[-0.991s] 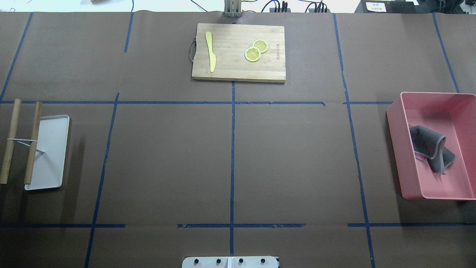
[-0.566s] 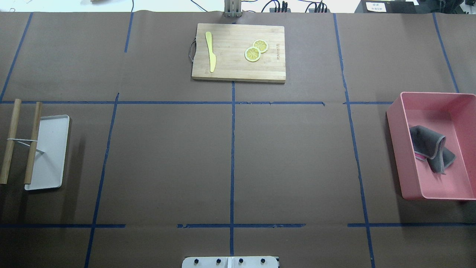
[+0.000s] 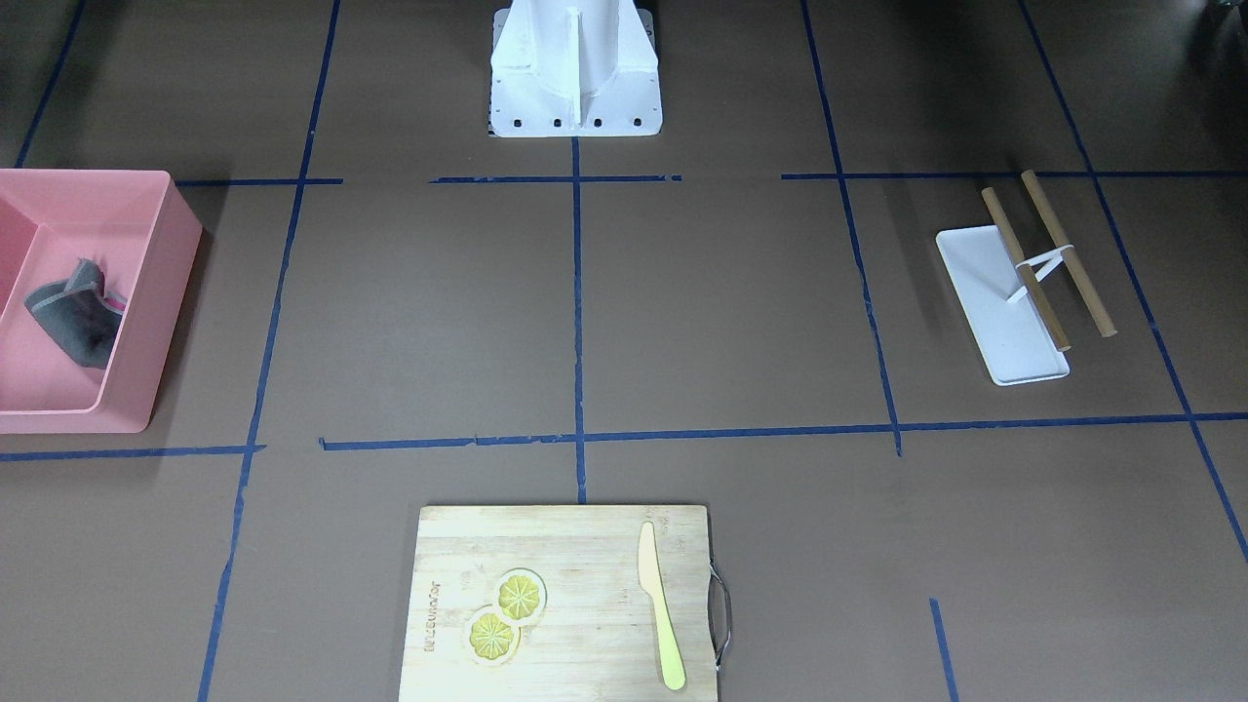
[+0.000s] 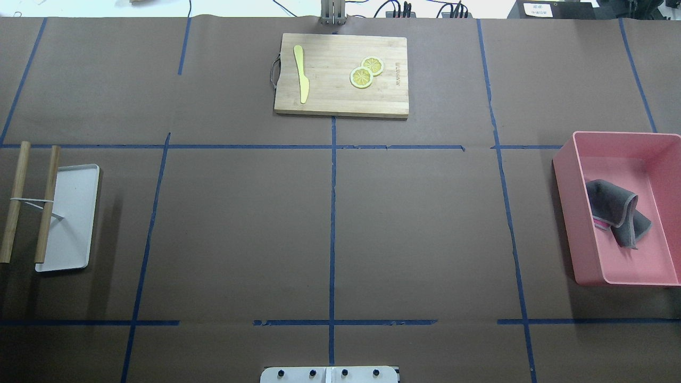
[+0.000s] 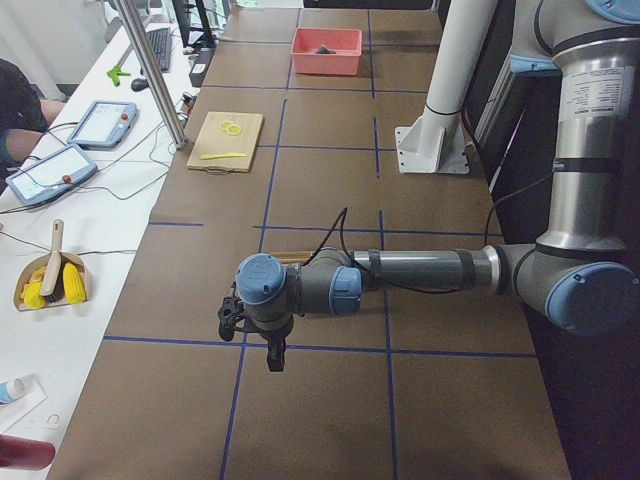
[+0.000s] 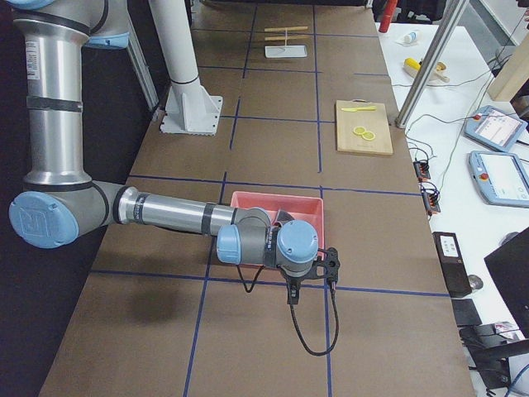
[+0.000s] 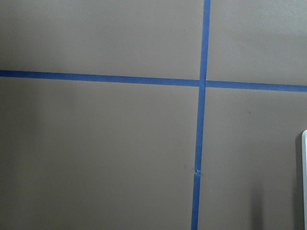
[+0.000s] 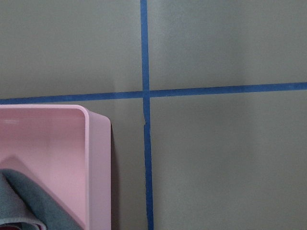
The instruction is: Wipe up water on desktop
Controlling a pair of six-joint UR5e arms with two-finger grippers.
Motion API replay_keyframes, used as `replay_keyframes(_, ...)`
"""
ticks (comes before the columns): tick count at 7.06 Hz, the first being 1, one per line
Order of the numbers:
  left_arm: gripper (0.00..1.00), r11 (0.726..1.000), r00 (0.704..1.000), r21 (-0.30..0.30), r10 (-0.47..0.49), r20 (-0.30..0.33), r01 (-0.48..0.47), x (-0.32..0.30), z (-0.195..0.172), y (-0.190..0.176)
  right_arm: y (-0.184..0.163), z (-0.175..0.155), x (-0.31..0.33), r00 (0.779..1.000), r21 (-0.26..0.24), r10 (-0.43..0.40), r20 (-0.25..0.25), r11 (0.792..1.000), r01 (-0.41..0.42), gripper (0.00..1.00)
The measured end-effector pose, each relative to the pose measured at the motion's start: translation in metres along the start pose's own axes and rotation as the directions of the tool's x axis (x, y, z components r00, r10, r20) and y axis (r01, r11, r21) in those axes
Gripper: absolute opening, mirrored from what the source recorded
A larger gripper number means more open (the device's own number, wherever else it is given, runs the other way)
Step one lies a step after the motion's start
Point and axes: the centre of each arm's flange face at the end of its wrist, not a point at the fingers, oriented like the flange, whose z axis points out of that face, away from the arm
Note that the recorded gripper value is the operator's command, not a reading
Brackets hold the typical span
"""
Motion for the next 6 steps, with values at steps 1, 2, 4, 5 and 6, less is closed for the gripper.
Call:
replay_keyframes(1,1.0,1.0,1.0,0.0,0.0,-0.002,0.0,0.0,0.0,0.0,-0.001,-0.007,-0.001,1.0,0.015,0.007,-0.001,1.0,-0.007,1.0)
replay_keyframes(2,1.0,1.0,1.0,0.0,0.001,-0.003,-0.001,0.0,0.0,0.0,-0.002,-0.011,-0.003,1.0,0.025,0.006,-0.002,1.0,-0.006,1.0)
replay_keyframes(4,1.0,1.0,1.0,0.005,0.006,-0.004,-0.006,0.001,-0.001,-0.001,-0.003,-0.017,-0.008,1.0,0.037,-0.005,-0.013,0.999,0.005,1.0)
replay_keyframes(5,1.0,1.0,1.0,0.008,0.008,-0.004,-0.008,0.002,-0.002,-0.001,-0.003,-0.019,-0.01,1.0,0.041,-0.008,-0.018,0.999,0.009,1.0)
replay_keyframes(6,1.0,1.0,1.0,0.011,0.011,-0.004,-0.011,0.004,-0.003,-0.001,-0.003,-0.019,-0.01,1.0,0.042,-0.008,-0.02,0.999,0.009,1.0)
